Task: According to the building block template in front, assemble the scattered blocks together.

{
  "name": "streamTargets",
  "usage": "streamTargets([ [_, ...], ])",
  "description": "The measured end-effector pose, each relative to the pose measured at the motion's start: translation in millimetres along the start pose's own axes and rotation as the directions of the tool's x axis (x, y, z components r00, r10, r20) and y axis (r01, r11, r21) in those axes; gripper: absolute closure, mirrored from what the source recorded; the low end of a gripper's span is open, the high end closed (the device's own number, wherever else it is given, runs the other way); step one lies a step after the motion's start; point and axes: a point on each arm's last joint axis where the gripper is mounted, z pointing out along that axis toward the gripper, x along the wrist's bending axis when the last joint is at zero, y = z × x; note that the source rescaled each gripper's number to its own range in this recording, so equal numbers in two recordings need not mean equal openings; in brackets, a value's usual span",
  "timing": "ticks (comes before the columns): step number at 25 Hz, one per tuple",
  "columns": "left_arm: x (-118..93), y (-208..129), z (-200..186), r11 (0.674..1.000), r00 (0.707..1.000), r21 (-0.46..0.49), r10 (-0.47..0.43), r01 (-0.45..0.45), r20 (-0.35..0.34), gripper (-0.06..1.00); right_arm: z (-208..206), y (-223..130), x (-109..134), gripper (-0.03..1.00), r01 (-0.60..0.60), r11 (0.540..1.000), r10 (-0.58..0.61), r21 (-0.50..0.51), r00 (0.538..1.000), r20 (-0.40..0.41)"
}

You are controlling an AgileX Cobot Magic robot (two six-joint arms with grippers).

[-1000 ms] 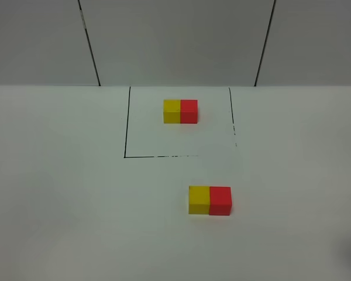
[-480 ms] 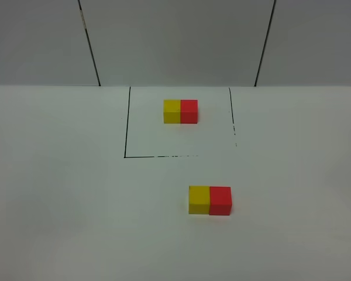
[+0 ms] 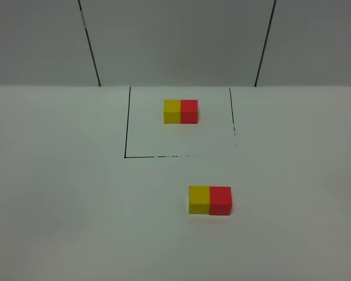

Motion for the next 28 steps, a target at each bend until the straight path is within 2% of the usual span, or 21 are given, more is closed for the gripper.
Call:
streamTargets([
  [10,0,0,0,1.000,1.000,0.000,0.000,0.000,0.000,0.25,-18,-11,-1,-0.02,-0.015,0.992,0.014,-0.126,1.000,-0.007],
  [15,0,0,0,1.000,1.000,0.000,0.000,0.000,0.000,0.25,-22,-15,-2,0.03,-0.015,0.987,0.011,-0.158,0.999,-0.031],
  [20,0,0,0,1.000,1.000,0.000,0.000,0.000,0.000,0.25,-22,-17,-2,0.10,-0.015,0.988,0.010,-0.155,0.999,-0.031],
  [28,0,0,0,1.000,1.000,0.000,0.000,0.000,0.000,0.25,-21,-17,-2,0.14,-0.016,0.988,0.011,-0.152,0.999,-0.031],
])
